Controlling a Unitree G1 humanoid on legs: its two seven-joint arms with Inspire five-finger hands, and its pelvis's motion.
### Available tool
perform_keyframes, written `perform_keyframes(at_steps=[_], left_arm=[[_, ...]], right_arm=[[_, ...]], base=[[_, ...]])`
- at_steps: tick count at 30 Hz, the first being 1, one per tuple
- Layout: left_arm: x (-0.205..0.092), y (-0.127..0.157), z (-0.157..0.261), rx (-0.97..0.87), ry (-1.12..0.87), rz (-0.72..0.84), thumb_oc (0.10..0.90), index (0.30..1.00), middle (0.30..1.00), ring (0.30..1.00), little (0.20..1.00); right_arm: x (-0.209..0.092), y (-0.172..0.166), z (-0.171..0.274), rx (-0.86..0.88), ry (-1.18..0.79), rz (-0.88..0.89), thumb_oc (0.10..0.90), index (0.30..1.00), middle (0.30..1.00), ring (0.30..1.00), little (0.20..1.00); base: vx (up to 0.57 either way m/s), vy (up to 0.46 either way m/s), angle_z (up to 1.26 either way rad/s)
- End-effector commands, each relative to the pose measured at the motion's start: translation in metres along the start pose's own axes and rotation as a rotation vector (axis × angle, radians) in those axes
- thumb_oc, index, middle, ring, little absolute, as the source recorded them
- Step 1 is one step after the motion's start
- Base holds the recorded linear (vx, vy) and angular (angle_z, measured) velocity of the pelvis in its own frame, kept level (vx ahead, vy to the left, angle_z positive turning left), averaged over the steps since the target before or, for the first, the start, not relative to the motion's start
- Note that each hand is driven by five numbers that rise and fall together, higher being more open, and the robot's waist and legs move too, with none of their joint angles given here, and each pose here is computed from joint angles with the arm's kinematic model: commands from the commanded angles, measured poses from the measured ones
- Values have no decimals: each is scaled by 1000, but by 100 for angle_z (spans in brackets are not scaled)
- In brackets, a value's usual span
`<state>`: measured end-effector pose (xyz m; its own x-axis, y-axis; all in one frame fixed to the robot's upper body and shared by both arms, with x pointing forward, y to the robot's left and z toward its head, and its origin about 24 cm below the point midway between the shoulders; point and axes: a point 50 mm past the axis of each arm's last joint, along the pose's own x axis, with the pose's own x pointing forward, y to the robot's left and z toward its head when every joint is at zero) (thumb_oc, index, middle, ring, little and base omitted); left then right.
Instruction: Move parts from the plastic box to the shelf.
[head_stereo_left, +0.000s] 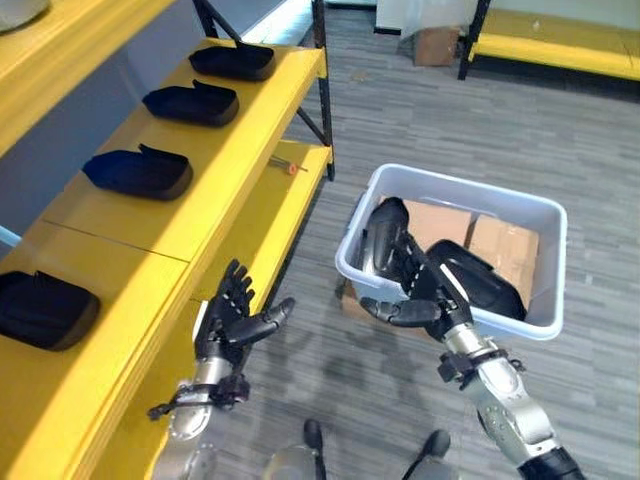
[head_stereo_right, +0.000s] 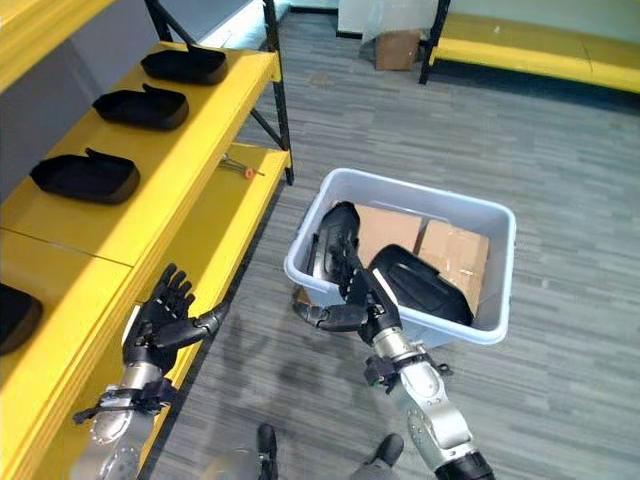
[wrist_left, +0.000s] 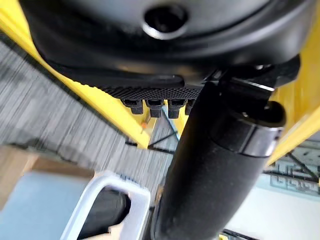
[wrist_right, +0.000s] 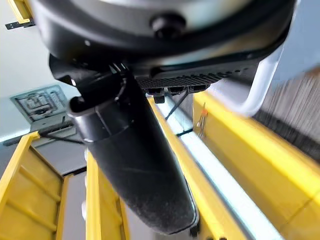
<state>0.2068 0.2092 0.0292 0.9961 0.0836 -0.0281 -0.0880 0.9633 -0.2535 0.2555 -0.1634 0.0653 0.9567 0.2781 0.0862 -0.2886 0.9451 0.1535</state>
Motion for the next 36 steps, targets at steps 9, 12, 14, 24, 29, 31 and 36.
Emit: perform_keyframes(at_steps=[9,12,14,24,29,31,36], left_arm=[[16,-16,55,-9,-284,-73,900,1000,1000,1000,1000],[11,-12,49,-11,-256,-60,900,1000,1000,1000,1000],[11,-11,49,-7,-252,-62,900,1000,1000,1000,1000],[3,-4,43,-2,-228,-50,900,1000,1000,1000,1000],[6,-2,52,40,-250,-66,900,1000,1000,1000,1000],[7,-1,54,49,-255,-63,900,1000,1000,1000,1000],[9,0,62,81,-279,-66,900,1000,1000,1000,1000]], right_arm=[[12,10,61,-2,-334,50,900,1000,1000,1000,1000],[7,6,59,-22,-313,53,900,1000,1000,1000,1000],[6,4,59,-26,-312,44,900,1000,1000,1000,1000],[2,-3,55,-79,-294,22,900,1000,1000,1000,1000],[3,4,49,-66,-274,39,900,1000,1000,1000,1000],[3,7,47,-70,-261,48,900,1000,1000,1000,1000],[2,8,46,-103,-250,50,900,1000,1000,1000,1000]], base=[[130,-247,-11],[93,-149,-34],[68,-30,-23],[137,159,-34],[145,246,-37],[89,225,-44],[40,159,-37]])
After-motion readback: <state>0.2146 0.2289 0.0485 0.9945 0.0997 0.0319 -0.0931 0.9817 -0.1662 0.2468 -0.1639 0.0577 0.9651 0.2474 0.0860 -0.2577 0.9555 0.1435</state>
